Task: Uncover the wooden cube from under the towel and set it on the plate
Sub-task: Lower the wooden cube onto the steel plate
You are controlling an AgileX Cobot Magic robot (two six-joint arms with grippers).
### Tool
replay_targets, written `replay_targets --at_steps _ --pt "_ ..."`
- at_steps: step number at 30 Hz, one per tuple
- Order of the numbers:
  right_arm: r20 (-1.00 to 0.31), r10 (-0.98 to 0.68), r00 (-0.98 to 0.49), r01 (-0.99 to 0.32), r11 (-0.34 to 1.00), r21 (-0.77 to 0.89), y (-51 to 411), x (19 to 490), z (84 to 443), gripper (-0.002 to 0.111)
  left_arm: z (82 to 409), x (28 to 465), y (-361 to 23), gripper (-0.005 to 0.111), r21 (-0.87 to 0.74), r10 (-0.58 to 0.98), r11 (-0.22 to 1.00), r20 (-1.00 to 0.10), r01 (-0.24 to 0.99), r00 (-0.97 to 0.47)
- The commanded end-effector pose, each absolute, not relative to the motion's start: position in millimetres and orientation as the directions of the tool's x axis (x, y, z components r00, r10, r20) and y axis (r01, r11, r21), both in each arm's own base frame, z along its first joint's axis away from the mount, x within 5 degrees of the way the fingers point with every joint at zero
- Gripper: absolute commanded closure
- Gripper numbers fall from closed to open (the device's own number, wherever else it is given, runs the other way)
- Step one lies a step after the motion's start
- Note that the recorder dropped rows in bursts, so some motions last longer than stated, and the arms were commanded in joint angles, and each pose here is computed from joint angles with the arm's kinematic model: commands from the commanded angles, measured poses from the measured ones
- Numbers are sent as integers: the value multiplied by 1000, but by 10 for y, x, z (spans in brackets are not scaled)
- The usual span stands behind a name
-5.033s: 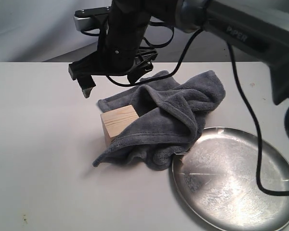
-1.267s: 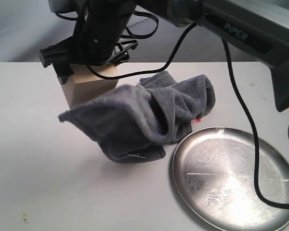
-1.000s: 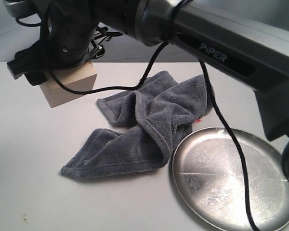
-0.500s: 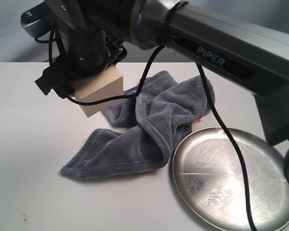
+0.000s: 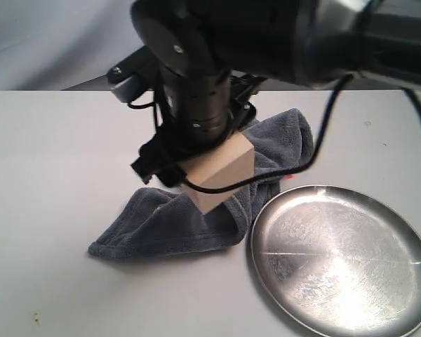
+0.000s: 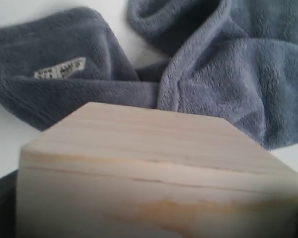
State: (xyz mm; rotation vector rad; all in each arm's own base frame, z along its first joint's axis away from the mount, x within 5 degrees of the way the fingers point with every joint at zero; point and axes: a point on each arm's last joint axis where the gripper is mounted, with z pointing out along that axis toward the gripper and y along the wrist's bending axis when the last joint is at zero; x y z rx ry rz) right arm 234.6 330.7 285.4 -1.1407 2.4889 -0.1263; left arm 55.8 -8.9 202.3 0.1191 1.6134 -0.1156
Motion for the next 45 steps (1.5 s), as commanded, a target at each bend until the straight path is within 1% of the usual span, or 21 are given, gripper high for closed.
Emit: replay_targets --at_steps 1,2,3,4,6,7,9,11,13,16,19,23,25,30,35,39,41,42,43,44,45 --pt "-349 -686 -638 -647 723 -240 2848 2353 2821 108 2013 556 -92 107 -5 1 988 -999 153 -44" --pt "-345 -675 -652 -635 735 -237 2763 2355 2790 108 2013 556 -92 107 -5 1 988 -999 153 -44" --pt "-324 -638 -698 -595 769 -233 2541 2361 2709 108 2013 556 -92 107 -5 1 988 -999 153 -44" --pt "-312 -615 -724 -572 788 -226 2431 2364 2668 108 2013 556 -92 107 -5 1 988 -999 153 -44" --pt "-270 -544 -794 -514 839 -180 2141 2374 2537 108 2013 556 -92 107 -5 1 988 -999 153 -44" --pt "-245 -481 -842 -459 877 -143 1960 2404 2467 108 2013 556 -92 107 -5 1 988 -999 153 -44" --pt "-212 -384 -898 -375 923 -85 1743 2432 2368 108 2013 556 -92 107 -5 1 988 -999 153 -44" --pt "-187 -317 -930 -315 948 -45 1627 2453 2308 108 2013 556 -92 107 -5 1 988 -999 153 -44" --pt "-153 -215 -965 -220 975 15 1495 2504 2259 108 2013 556 -92 107 -5 1 988 -999 153 -44" --pt "-173 -140 -975 -153 986 63 1407 2590 2264 108 2013 556 -92 107 -5 1 988 -999 153 -44" --pt "-227 -126 -966 -148 986 82 1403 2656 2270 108 2013 556 -92 107 -5 1 988 -999 153 -44" --pt "-295 -148 -944 -181 980 88 1419 2743 2251 108 2013 556 -92 107 -5 1 988 -999 153 -44" --pt "-273 -123 -954 -156 982 104 1416 2788 2165 108 2013 556 -92 107 -5 1 988 -999 153 -44" --pt "-239 -132 -962 -158 983 93 1432 2816 2050 108 2013 556 -92 107 -5 1 988 -999 153 -44" --pt "-258 -139 -956 -166 982 89 1437 2841 2037 108 2013 556 -92 107 -5 1 988 -999 153 -44" --pt "-265 -170 -949 -198 977 81 1439 2845 2038 108 2013 556 -92 107 -5 1 988 -999 153 -44" --pt "-265 -173 -949 -200 976 81 1439 2845 2038 98 2013 556 -92 107 -5 1 988 -999 153 -44" --pt "-264 -173 -949 -200 976 80 1438 2843 2037 86 2013 556 -92 107 -5 1 988 -999 153 -44" --pt "-260 -173 -950 -200 977 79 1436 2840 2036 77 2013 556 -92 107 -5 1 988 -999 153 -44" --pt "-253 -174 -952 -200 977 77 1434 2835 2035 60 2013 556 -92 107 -5 1 988 -999 153 -44" --pt "-252 -175 -952 -199 977 77 1433 2833 2034 49 2013 556 -92 107 -5 1 988 -999 153 -44"
